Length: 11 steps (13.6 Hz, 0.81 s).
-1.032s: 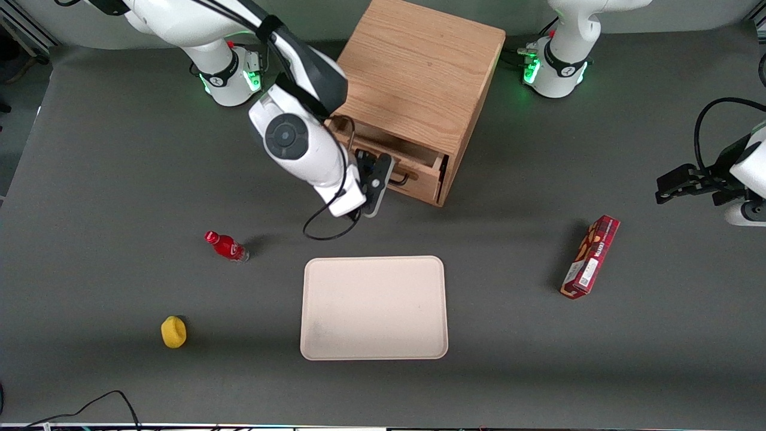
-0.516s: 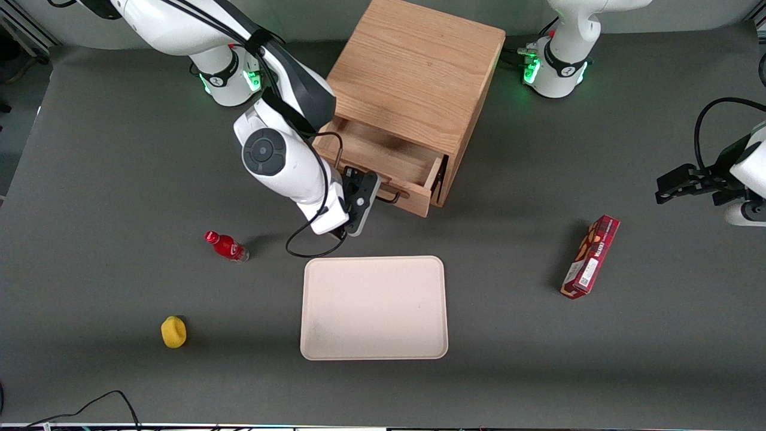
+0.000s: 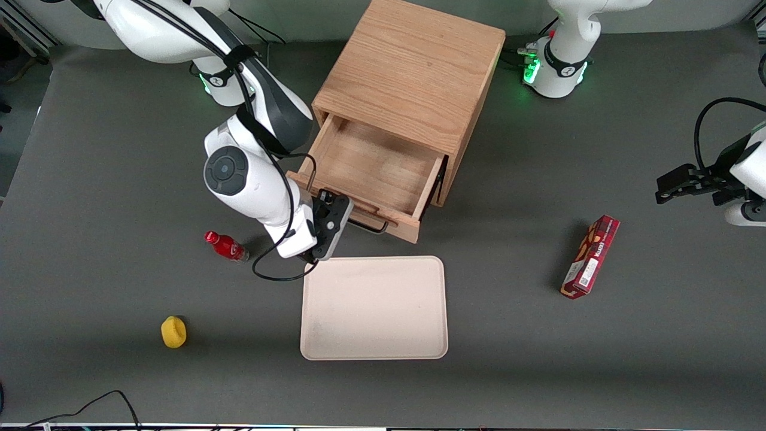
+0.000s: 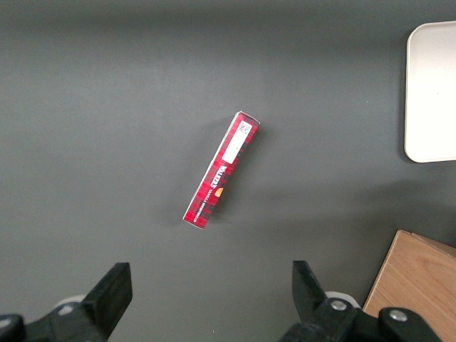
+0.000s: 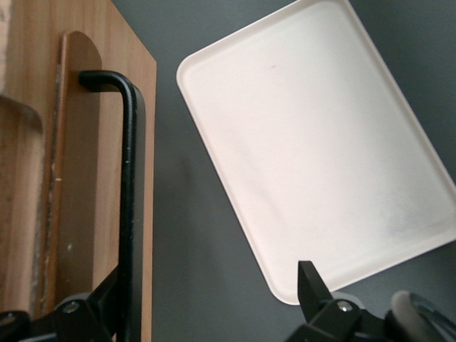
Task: Open upper drawer
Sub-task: 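Pull the handle with the right gripper, sliding the upper drawer outward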
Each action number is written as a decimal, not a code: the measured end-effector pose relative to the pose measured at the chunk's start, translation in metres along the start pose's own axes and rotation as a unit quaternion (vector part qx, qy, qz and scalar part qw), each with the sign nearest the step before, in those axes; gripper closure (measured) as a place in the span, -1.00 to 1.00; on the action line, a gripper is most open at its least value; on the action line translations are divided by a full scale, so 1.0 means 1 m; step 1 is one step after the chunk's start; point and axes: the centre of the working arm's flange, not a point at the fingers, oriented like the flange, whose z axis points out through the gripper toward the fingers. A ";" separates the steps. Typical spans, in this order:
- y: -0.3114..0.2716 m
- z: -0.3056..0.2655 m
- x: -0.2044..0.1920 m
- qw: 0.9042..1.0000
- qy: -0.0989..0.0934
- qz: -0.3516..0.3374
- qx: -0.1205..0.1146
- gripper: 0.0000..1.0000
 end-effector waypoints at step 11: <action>0.056 -0.015 -0.013 0.998 0.035 0.004 -0.056 -1.00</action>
